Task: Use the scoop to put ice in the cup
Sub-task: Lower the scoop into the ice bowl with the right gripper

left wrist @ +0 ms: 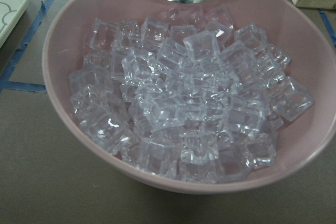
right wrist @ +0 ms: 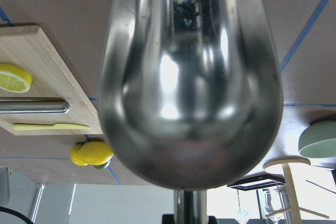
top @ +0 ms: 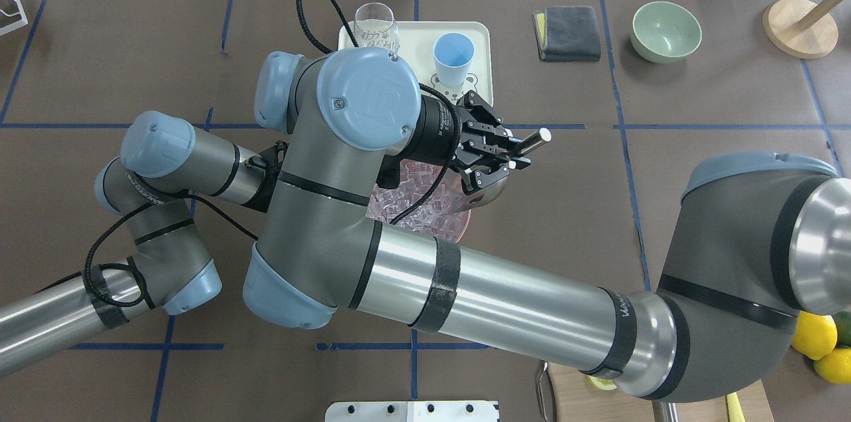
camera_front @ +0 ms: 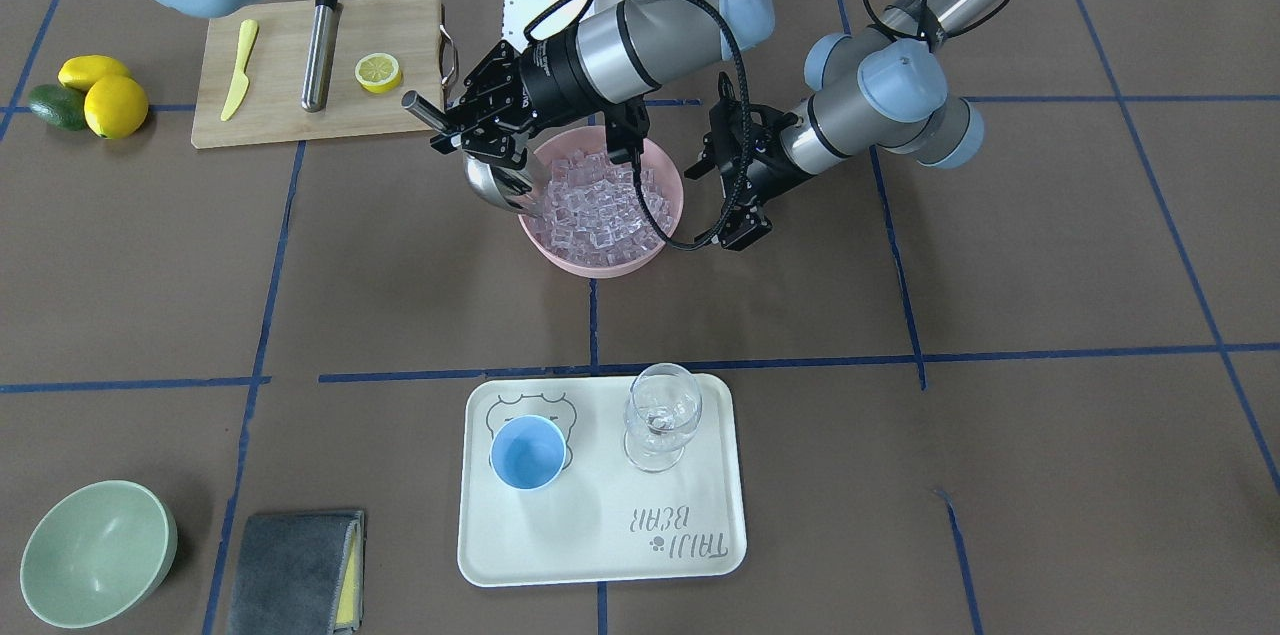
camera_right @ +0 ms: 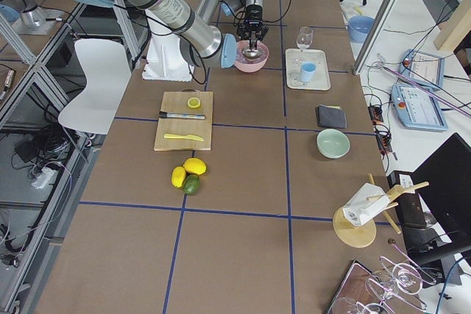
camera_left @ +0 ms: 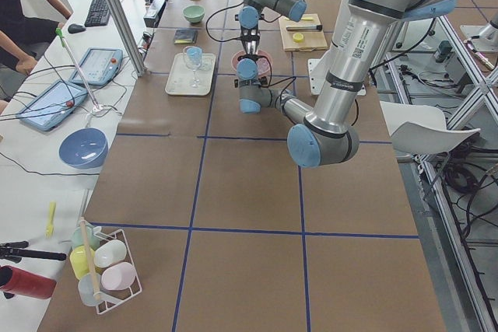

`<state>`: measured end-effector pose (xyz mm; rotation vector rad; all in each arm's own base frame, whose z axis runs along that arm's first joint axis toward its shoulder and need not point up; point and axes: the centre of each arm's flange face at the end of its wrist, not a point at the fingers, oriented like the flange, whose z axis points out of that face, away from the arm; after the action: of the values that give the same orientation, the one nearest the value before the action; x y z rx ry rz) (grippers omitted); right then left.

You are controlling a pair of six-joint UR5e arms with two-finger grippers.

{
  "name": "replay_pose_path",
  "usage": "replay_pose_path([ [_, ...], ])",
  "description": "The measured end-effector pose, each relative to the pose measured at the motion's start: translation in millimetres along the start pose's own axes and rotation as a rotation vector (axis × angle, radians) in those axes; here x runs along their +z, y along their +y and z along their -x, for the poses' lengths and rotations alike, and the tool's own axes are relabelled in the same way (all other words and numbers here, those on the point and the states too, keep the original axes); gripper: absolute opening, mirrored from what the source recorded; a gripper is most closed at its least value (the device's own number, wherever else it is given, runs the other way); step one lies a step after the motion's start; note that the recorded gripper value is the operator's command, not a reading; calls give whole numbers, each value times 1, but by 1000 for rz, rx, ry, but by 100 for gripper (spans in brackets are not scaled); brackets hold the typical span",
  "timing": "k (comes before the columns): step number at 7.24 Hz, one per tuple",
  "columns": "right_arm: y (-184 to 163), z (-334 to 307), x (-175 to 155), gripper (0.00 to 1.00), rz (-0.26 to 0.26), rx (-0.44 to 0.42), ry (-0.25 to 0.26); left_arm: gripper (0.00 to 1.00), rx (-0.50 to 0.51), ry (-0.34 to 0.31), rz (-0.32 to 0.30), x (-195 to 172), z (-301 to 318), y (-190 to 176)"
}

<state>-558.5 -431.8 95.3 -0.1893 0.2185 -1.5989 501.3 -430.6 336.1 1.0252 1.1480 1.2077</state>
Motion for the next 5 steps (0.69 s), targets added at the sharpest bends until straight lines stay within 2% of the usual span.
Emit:
replay_pose_path([
  [5, -15, 16, -3, 0, -1, -28, 27, 100, 6, 1, -10, 0, 0, -6],
])
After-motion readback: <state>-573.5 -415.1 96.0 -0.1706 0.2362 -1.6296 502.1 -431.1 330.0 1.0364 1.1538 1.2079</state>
